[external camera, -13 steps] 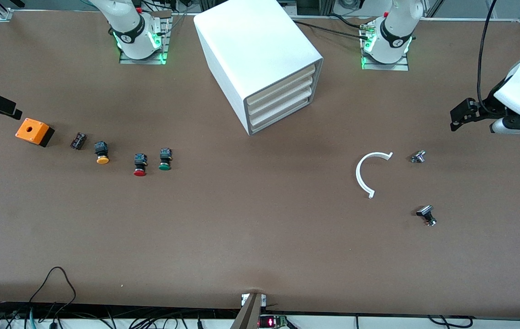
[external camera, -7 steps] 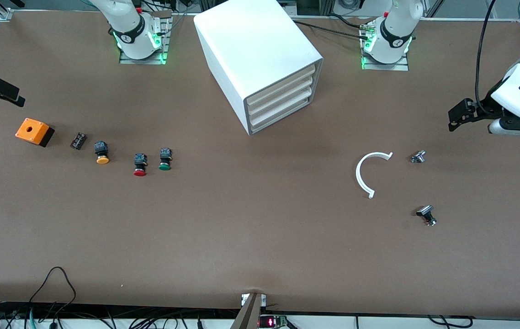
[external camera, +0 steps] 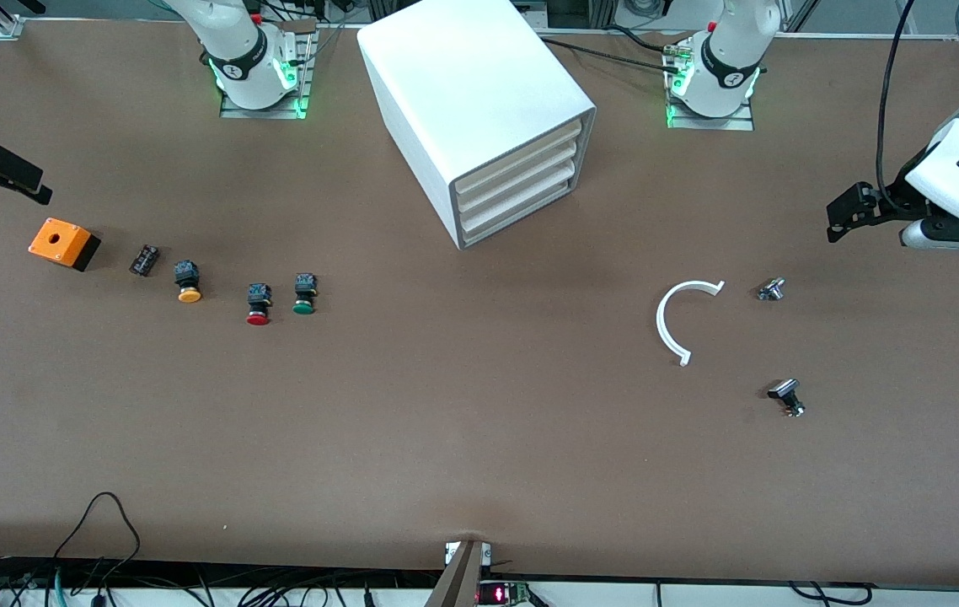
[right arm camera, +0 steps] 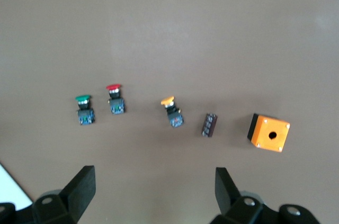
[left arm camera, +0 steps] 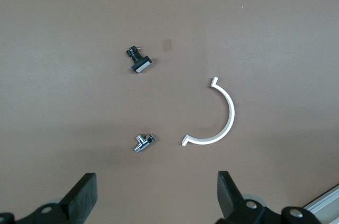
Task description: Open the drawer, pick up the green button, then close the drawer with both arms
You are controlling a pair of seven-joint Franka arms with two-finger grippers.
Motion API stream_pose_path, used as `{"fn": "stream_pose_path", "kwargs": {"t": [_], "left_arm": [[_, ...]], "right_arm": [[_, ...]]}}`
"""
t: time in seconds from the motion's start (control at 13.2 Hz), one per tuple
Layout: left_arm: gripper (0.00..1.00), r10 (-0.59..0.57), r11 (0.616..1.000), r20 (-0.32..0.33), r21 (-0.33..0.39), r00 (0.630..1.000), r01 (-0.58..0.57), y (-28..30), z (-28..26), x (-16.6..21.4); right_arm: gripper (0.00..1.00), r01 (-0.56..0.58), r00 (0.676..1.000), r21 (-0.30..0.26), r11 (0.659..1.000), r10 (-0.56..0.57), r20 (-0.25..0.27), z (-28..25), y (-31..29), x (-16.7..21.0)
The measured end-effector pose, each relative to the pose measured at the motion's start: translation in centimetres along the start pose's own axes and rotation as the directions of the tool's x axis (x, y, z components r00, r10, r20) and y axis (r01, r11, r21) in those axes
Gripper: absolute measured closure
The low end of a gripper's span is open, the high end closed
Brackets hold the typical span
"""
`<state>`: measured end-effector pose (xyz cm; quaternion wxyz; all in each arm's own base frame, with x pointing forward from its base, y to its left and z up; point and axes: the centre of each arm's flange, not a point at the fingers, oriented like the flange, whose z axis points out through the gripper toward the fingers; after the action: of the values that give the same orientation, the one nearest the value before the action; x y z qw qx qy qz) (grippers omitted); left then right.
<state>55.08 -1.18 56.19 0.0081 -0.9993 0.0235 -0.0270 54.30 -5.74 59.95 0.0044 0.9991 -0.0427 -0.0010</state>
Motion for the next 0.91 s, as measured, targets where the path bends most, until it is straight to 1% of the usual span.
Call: {"fn": "stream_pose_path", "kwargs": {"t": [0.91], "left_arm": [[0.00, 0.000, 1.000, 0.002, 0.000, 1.000, 0.000, 0.02, 0.02, -0.02]], "right_arm": [[0.00, 0.009, 1.000, -0.001, 1.000, -0.009, 0.000, 0.53, -0.48, 0.41]]}}
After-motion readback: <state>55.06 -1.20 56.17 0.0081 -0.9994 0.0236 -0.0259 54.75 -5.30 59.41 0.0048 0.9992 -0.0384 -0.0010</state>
